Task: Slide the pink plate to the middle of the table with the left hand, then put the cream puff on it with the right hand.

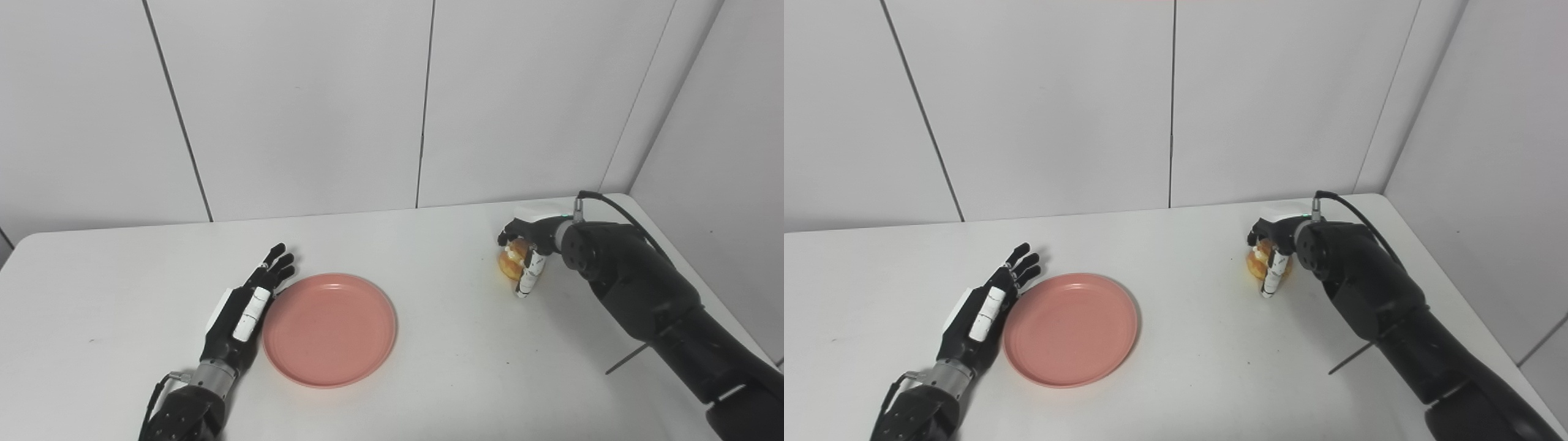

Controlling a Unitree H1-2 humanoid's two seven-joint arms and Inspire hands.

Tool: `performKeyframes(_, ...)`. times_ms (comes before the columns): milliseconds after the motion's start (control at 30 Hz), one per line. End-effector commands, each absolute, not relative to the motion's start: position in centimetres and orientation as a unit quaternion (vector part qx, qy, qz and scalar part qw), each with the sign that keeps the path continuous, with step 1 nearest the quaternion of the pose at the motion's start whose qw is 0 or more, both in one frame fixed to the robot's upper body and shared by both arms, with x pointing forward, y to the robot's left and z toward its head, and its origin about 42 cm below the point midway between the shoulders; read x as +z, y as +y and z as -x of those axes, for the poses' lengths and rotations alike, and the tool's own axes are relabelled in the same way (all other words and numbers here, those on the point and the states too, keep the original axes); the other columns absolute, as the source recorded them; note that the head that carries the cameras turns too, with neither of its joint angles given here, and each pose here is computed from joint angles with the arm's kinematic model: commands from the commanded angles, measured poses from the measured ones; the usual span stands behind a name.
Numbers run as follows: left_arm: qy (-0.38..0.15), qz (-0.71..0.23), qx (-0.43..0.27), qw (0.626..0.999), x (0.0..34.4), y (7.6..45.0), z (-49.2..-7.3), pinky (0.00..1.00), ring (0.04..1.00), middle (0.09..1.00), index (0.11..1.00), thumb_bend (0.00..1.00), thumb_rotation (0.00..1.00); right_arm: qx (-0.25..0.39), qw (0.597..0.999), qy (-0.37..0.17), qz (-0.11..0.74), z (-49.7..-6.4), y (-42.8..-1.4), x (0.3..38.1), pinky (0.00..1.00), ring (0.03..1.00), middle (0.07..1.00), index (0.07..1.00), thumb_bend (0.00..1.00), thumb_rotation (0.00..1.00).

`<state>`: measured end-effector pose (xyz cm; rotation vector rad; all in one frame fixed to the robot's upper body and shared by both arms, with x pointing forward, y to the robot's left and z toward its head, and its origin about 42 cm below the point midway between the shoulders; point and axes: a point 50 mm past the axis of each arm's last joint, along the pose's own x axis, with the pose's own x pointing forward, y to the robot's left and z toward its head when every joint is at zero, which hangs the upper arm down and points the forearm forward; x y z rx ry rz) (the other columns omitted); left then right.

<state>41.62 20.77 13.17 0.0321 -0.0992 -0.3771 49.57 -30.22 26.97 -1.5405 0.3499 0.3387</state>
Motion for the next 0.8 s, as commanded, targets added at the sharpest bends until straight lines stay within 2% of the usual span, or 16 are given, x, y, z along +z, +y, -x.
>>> performKeyframes(0, 0.003, 0.0, -0.192, 0.981, 10.0, 20.2, -39.7, 0.82, 0.941, 0.939, 0.925, 1.0, 0.85, 0.121, 0.696, 0.138, 0.694, -50.1, -31.3, 29.9, 0.61, 0.679, 0.729, 0.726, 0.95, 0.12)
performKeyframes(67, 0.003, -0.001, -0.193, 0.981, 10.0, 20.3, -39.7, 0.82, 0.943, 0.942, 0.927, 0.99, 0.85, 0.125, 0.692, 0.143, 0.696, -50.1, -31.4, 29.7, 0.58, 0.647, 0.698, 0.7, 0.94, 0.12)
performKeyframes(167, 0.004, -0.001, -0.193, 0.981, 10.0, 20.3, -39.7, 0.82, 0.943, 0.942, 0.928, 1.0, 0.85, 0.131, 0.682, 0.15, 0.703, -50.3, -31.7, 29.3, 0.58, 0.652, 0.687, 0.662, 0.92, 0.12)
performKeyframes(200, 0.004, 0.0, -0.193, 0.981, 10.1, 20.3, -39.7, 0.82, 0.943, 0.942, 0.927, 1.0, 0.85, 0.134, 0.68, 0.151, 0.705, -50.4, -31.8, 29.2, 0.66, 0.703, 0.714, 0.577, 0.73, 0.13)
performKeyframes(233, 0.004, 0.0, -0.193, 0.981, 10.1, 20.3, -39.7, 0.82, 0.943, 0.942, 0.926, 0.99, 0.85, 0.135, 0.678, 0.152, 0.706, -50.4, -31.9, 29.1, 0.7, 0.729, 0.728, 0.534, 0.63, 0.14)
performKeyframes(267, 0.003, 0.0, -0.193, 0.981, 10.1, 20.3, -39.7, 0.82, 0.943, 0.942, 0.926, 0.99, 0.84, 0.135, 0.677, 0.154, 0.707, -50.4, -31.9, 29.0, 0.76, 0.773, 0.753, 0.505, 0.57, 0.14)
performKeyframes(300, 0.003, 0.0, -0.193, 0.981, 10.1, 20.3, -39.7, 0.82, 0.942, 0.942, 0.926, 0.99, 0.84, 0.135, 0.677, 0.154, 0.706, -50.5, -32.0, 29.0, 0.77, 0.78, 0.753, 0.492, 0.54, 0.14)
performKeyframes(333, 0.003, 0.0, -0.194, 0.981, 10.1, 20.3, -39.7, 0.82, 0.942, 0.942, 0.925, 0.98, 0.84, 0.135, 0.677, 0.154, 0.707, -50.5, -32.0, 28.9, 0.77, 0.781, 0.753, 0.489, 0.54, 0.14)
performKeyframes(367, 0.003, 0.001, -0.194, 0.981, 10.1, 20.3, -39.7, 0.82, 0.944, 0.943, 0.926, 0.98, 0.84, 0.136, 0.679, 0.152, 0.705, -50.5, -32.1, 28.9, 0.63, 0.68, 0.697, 0.486, 0.53, 0.14)
performKeyframes(400, 0.004, 0.001, -0.193, 0.981, 10.1, 20.3, -39.7, 0.82, 0.945, 0.943, 0.926, 0.99, 0.84, 0.138, 0.68, 0.15, 0.705, -50.5, -32.1, 28.9, 0.6, 0.655, 0.691, 0.485, 0.53, 0.13)
performKeyframes(533, 0.004, 0.001, -0.192, 0.981, 10.1, 20.3, -39.7, 0.82, 0.944, 0.942, 0.925, 0.99, 0.84, 0.137, 0.679, 0.145, 0.706, -50.4, -32.2, 28.8, 0.51, 0.591, 0.653, 0.485, 0.52, 0.13)
performKeyframes(767, 0.002, -0.001, -0.193, 0.981, 10.2, 20.3, -39.6, 0.82, 0.948, 0.948, 0.926, 0.99, 0.85, 0.139, 0.675, 0.128, 0.713, -50.2, -32.2, 29.0, 0.59, 0.666, 0.704, 0.483, 0.52, 0.13)
